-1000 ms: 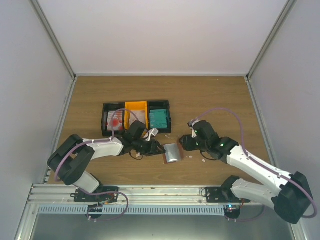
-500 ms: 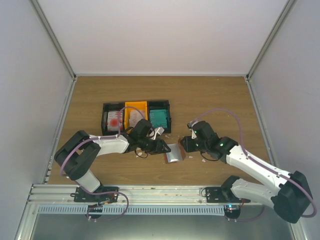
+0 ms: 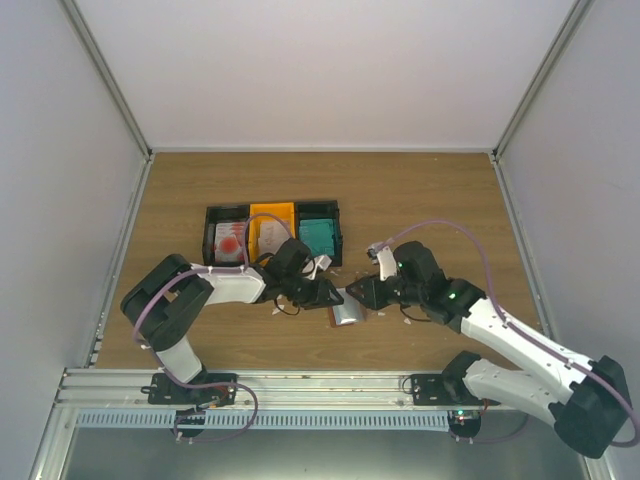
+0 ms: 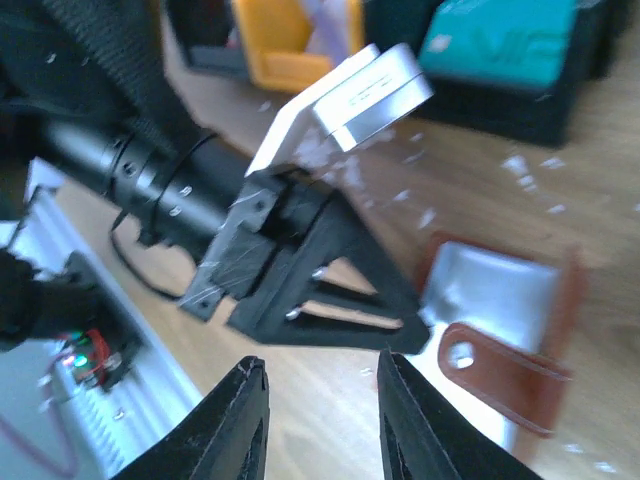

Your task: Put the credit cards into the card holder

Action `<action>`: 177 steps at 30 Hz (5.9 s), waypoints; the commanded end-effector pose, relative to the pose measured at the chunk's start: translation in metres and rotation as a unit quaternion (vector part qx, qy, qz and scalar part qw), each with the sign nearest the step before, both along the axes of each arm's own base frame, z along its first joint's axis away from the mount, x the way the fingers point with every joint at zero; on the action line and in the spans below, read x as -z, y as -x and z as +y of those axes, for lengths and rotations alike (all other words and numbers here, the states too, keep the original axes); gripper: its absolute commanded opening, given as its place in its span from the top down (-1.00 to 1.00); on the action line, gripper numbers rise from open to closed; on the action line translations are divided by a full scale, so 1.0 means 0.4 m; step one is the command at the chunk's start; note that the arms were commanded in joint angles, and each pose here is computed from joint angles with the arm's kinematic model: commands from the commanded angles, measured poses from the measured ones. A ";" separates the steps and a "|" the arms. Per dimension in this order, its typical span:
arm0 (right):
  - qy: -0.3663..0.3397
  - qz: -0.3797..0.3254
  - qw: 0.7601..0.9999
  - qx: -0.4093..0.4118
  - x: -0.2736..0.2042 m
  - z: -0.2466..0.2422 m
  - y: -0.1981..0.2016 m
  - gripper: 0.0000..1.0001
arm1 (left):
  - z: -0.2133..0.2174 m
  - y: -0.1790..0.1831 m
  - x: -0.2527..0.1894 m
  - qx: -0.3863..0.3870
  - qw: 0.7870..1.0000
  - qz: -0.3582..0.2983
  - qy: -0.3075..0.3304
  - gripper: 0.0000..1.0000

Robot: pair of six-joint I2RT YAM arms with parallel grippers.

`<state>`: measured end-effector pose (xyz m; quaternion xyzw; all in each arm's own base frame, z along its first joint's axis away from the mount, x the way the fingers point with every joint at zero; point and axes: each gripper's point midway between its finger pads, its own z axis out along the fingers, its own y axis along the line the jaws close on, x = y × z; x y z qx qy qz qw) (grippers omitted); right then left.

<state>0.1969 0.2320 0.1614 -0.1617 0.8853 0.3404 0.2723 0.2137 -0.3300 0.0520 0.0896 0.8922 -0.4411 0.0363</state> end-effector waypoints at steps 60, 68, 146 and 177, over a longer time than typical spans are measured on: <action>-0.043 0.238 0.965 0.102 0.306 0.013 0.045 -0.11 | 0.050 -0.043 -0.034 -0.082 0.994 -0.057 -0.046 0.08; -0.022 0.151 0.983 0.102 0.186 0.020 -0.030 -0.09 | 0.066 -0.038 -0.083 -0.093 0.992 -0.081 -0.029 0.06; 0.272 0.068 0.959 0.045 0.414 -0.010 0.041 -0.24 | 0.005 -0.059 -0.039 -0.105 0.994 -0.039 0.005 0.08; 0.208 0.130 0.968 0.049 0.432 0.008 0.047 0.72 | 0.147 -0.050 0.024 -0.207 0.975 -0.007 -0.084 -0.22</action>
